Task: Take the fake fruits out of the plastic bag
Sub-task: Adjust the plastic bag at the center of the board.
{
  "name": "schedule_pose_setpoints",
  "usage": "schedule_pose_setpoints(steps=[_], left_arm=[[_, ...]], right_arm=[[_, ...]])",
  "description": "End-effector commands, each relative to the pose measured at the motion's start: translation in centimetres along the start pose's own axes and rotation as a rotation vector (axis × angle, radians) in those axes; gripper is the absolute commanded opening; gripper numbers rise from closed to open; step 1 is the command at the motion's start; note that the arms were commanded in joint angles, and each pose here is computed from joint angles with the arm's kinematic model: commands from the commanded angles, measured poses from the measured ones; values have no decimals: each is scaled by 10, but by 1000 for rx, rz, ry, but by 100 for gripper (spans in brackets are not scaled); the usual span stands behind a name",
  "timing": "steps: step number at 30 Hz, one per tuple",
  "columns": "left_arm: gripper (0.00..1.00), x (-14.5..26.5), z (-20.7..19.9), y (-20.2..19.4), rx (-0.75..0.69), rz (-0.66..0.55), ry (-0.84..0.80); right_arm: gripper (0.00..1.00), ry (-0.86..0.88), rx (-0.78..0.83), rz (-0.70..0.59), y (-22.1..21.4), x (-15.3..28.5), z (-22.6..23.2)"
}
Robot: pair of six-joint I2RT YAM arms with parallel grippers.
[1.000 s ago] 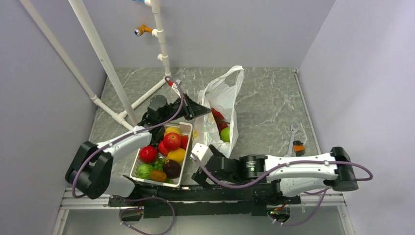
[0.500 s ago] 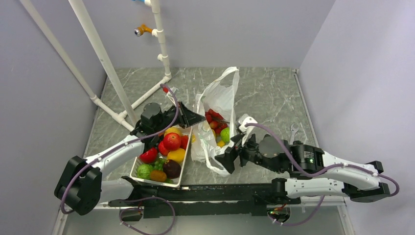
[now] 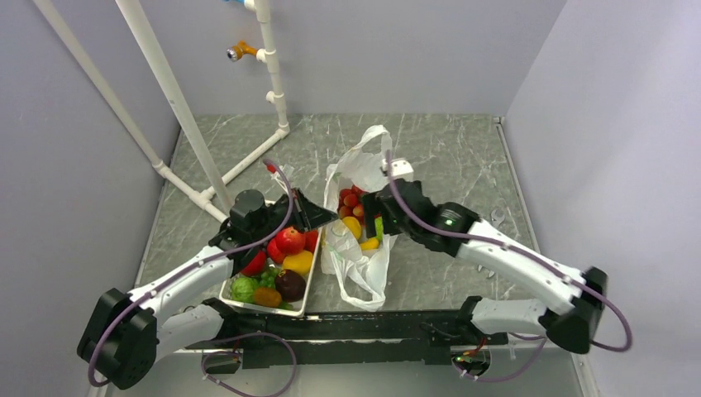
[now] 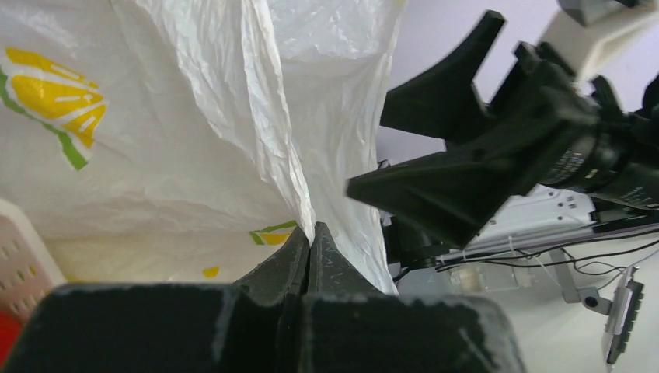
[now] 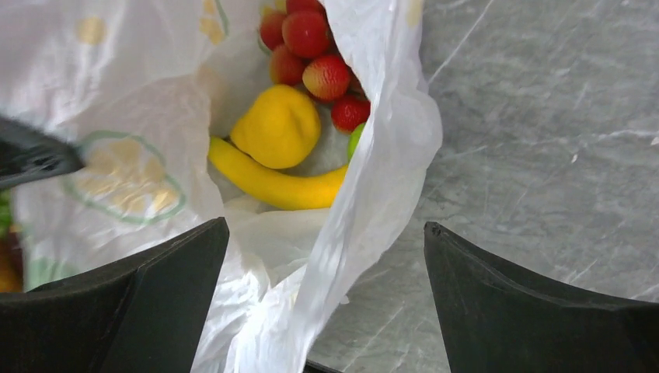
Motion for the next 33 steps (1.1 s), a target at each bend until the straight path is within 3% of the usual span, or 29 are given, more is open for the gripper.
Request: schedule_pose_setpoints(steps=[1, 3, 9, 14, 23, 26, 28, 30, 31, 33], left_arm=[[0, 9, 7, -13, -36, 14, 48], [0, 16, 10, -20, -43, 17, 85], [0, 37, 15, -47, -103, 71, 241], [0, 50, 27, -80, -86, 159, 325], [0, 69, 40, -99, -124, 219, 511], [0, 73, 34, -92, -155, 213, 546], [4, 73, 25, -86, -175, 212, 535], [24, 69, 13, -80, -195, 213, 498], [40, 68, 6, -76, -206, 215, 479], [58, 64, -10, -67, -238, 212, 439]], right_arm=[[100, -58, 5, 42, 1, -31, 9], [97, -162, 13, 81, -8, -44, 3], [74, -252, -13, 78, -44, -50, -15], [34, -208, -57, 20, -61, -47, -20], [0, -321, -143, -49, -77, -41, -45], [0, -285, -178, -56, -82, -41, -46], [8, -188, -150, -57, -80, -42, -37], [29, -89, -114, -33, -78, -40, -27], [42, -55, -102, -13, -78, -38, -23], [70, -6, -93, 29, -80, -34, -18]])
Point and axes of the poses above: each gripper's point midway between its finger pads, its own x axis back along the fingers, its own z axis along the line the jaws close on, y = z × x, the point moved 7 cm from there along x, back along the fingers, and after that the axes turned 9 degrees about x, right-handed, at the moved point
